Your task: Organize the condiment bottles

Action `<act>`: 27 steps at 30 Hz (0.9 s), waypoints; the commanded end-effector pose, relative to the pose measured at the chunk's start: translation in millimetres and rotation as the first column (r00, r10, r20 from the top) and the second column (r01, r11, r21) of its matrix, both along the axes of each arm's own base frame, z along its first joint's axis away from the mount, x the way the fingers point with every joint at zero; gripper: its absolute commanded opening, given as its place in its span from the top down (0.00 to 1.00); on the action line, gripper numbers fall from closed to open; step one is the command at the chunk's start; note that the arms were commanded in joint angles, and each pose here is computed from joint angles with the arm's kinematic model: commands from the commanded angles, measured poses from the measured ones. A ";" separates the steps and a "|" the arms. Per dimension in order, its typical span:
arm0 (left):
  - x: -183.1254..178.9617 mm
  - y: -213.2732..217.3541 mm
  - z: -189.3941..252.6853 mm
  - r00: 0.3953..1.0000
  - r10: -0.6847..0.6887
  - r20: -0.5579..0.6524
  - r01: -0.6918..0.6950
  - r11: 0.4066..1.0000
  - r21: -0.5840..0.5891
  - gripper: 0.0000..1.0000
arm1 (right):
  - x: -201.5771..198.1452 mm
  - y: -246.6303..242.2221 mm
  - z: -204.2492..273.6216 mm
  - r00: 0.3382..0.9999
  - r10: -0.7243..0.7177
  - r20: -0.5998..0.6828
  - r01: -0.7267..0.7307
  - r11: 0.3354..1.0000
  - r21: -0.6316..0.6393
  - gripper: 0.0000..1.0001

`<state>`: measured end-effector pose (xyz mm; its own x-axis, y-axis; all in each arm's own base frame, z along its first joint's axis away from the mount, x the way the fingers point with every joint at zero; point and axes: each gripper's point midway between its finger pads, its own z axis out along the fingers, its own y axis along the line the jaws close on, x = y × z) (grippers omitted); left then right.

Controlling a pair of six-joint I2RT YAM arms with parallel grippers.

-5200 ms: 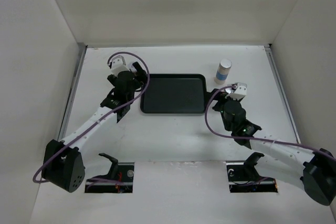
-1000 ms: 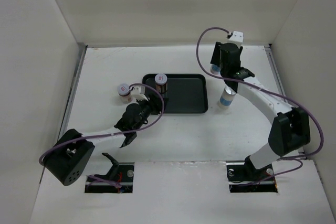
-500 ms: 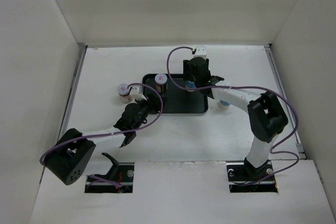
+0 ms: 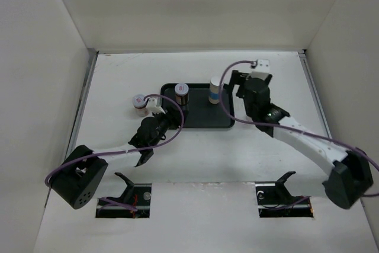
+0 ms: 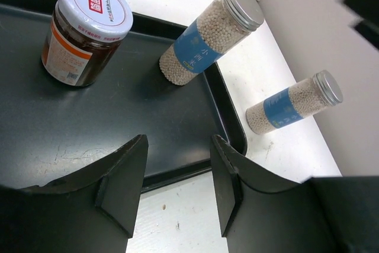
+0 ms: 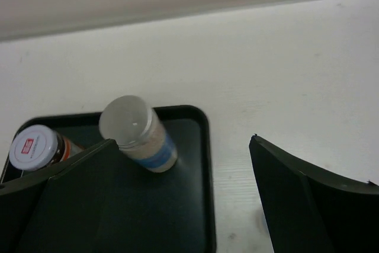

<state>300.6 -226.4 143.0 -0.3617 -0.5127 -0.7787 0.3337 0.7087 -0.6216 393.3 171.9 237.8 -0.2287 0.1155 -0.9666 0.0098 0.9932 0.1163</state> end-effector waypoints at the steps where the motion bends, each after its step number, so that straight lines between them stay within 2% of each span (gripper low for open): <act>1: -0.5 -2.9 16.0 0.999 -0.008 0.048 0.010 0.999 -0.046 0.56 | -25.9 -69.7 11.0 0.969 -0.238 0.069 0.235 0.971 0.048 0.00; 3: -0.8 -3.6 17.0 0.998 -0.008 0.055 0.010 0.999 -0.040 0.55 | -41.9 -103.2 -4.4 0.944 -0.328 0.042 0.326 0.944 0.039 0.00; 5: 0.9 -0.5 16.3 0.999 0.003 0.049 -0.001 0.999 -0.047 0.55 | -49.0 -118.5 -22.2 0.933 -0.359 -0.014 0.359 0.933 0.031 0.00; 10: -2.2 -1.7 22.1 0.998 -0.005 0.064 0.009 0.998 -0.056 0.55 | -40.6 -113.8 -58.3 0.943 -0.302 -0.141 0.312 0.949 0.052 0.00; 16: -4.3 5.8 31.1 0.996 0.011 0.088 -0.005 0.997 -0.076 0.55 | -19.6 -106.8 -73.6 0.949 -0.263 -0.174 0.278 0.958 0.070 0.00; 22: -14.1 24.1 59.8 0.982 0.064 0.177 -0.039 0.989 -0.143 0.56 | -16.9 -111.2 -63.4 0.947 -0.283 -0.150 0.296 0.953 0.068 0.45; 24: -20.5 38.7 76.9 0.968 0.112 0.226 -0.069 0.980 -0.189 0.55 | -22.4 -116.4 -36.7 0.949 -0.304 -0.084 0.310 0.948 0.070 0.53; 27: -30.4 59.6 102.2 0.940 0.183 0.287 -0.108 0.960 -0.259 0.54 | -32.1 -96.2 4.3 0.969 -0.245 0.006 0.244 0.966 0.091 0.54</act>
<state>275.0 -188.4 201.9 -0.1789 -0.6390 -0.7481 0.3980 0.6483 -0.6490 353.7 60.1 153.6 -0.3895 0.2012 -0.8988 0.3020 0.9498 0.0818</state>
